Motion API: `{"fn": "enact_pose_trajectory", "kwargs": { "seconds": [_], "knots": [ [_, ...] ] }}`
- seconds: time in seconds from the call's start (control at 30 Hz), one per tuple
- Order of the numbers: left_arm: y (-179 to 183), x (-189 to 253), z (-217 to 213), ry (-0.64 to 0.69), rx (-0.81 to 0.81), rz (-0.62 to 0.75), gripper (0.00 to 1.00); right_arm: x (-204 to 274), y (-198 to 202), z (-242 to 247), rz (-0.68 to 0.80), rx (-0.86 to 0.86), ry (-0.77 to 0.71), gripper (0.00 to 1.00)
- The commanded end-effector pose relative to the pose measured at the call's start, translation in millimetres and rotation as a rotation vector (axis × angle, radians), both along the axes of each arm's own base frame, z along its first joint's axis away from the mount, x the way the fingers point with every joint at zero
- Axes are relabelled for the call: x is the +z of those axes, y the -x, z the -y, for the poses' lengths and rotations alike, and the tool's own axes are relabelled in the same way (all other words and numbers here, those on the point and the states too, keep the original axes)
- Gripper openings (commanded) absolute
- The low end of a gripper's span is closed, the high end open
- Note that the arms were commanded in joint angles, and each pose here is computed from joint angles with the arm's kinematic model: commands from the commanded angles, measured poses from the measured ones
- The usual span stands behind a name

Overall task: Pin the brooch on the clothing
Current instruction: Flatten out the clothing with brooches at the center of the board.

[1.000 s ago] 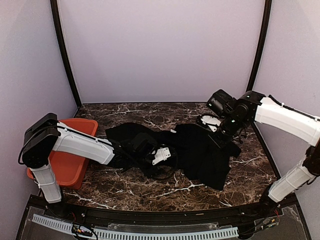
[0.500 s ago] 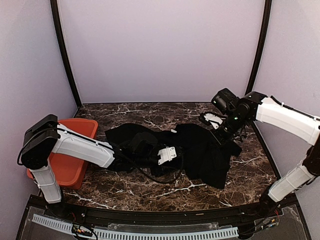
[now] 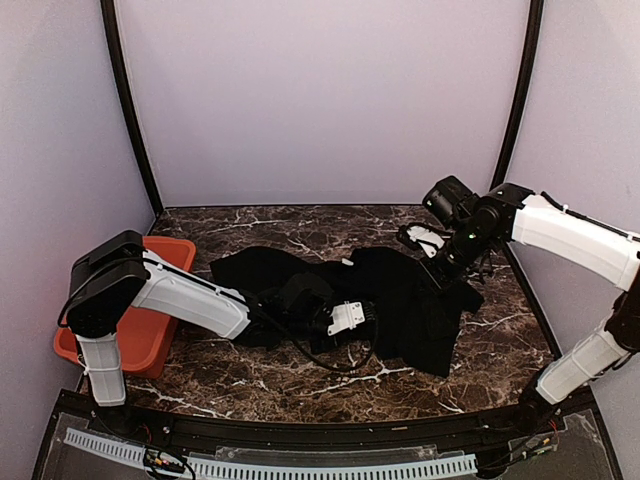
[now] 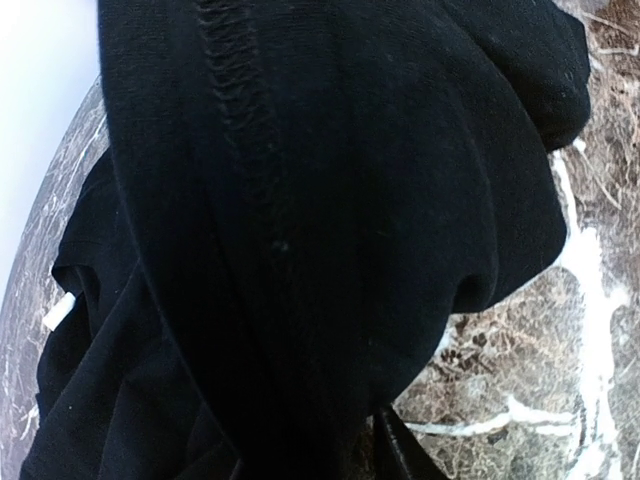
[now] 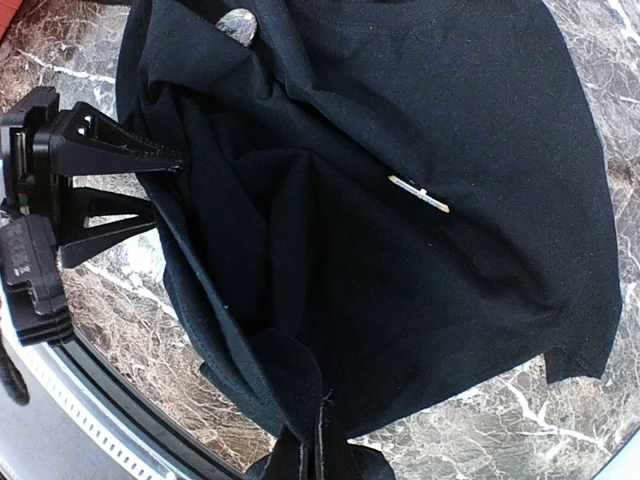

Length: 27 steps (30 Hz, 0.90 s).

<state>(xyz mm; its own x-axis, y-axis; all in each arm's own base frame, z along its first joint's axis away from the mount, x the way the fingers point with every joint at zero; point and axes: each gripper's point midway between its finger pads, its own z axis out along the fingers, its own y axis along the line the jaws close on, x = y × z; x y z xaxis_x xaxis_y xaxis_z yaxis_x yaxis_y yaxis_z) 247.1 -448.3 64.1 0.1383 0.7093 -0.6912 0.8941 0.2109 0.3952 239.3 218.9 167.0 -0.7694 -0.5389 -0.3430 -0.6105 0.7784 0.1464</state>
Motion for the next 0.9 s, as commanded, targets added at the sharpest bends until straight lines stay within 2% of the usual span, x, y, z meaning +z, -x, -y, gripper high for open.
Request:
{"fn": "enact_pose_trajectory", "kwargs": {
  "seconds": [0.0,0.1,0.13,0.2,0.4,0.57,0.67,0.87],
  "knots": [
    [1.2,2.2,-1.5,-0.017,0.008,-0.007,0.35,7.0,-3.4,2.0,0.031,-0.013,-0.021,0.0],
    [4.0,0.7,-5.0,-0.018,0.009,-0.015,0.28,7.8,-7.4,5.6,0.04,-0.029,-0.019,0.0],
    [4.2,2.1,-5.0,-0.011,0.011,-0.015,0.21,7.4,-8.7,7.1,0.039,-0.035,-0.017,0.0],
    [4.7,2.9,-7.0,-0.008,0.016,-0.014,0.16,8.0,-11.5,9.1,0.045,-0.045,-0.015,0.0],
    [9.3,18.8,-5.2,0.035,-0.007,-0.012,0.11,4.6,-19.9,15.6,0.049,-0.074,-0.002,0.0],
    [10.8,39.1,-2.6,0.054,-0.029,-0.001,0.1,0.7,-29.8,25.1,0.069,-0.104,0.037,0.0],
    [7.1,67.0,0.2,0.067,-0.034,0.02,0.1,0.6,-36.2,30.0,0.097,-0.107,0.067,0.0],
    [-2.3,115.6,-5.9,0.027,-0.01,-0.043,0.12,17.2,-48.8,35.1,0.189,-0.081,0.103,0.0]
  ]
}}
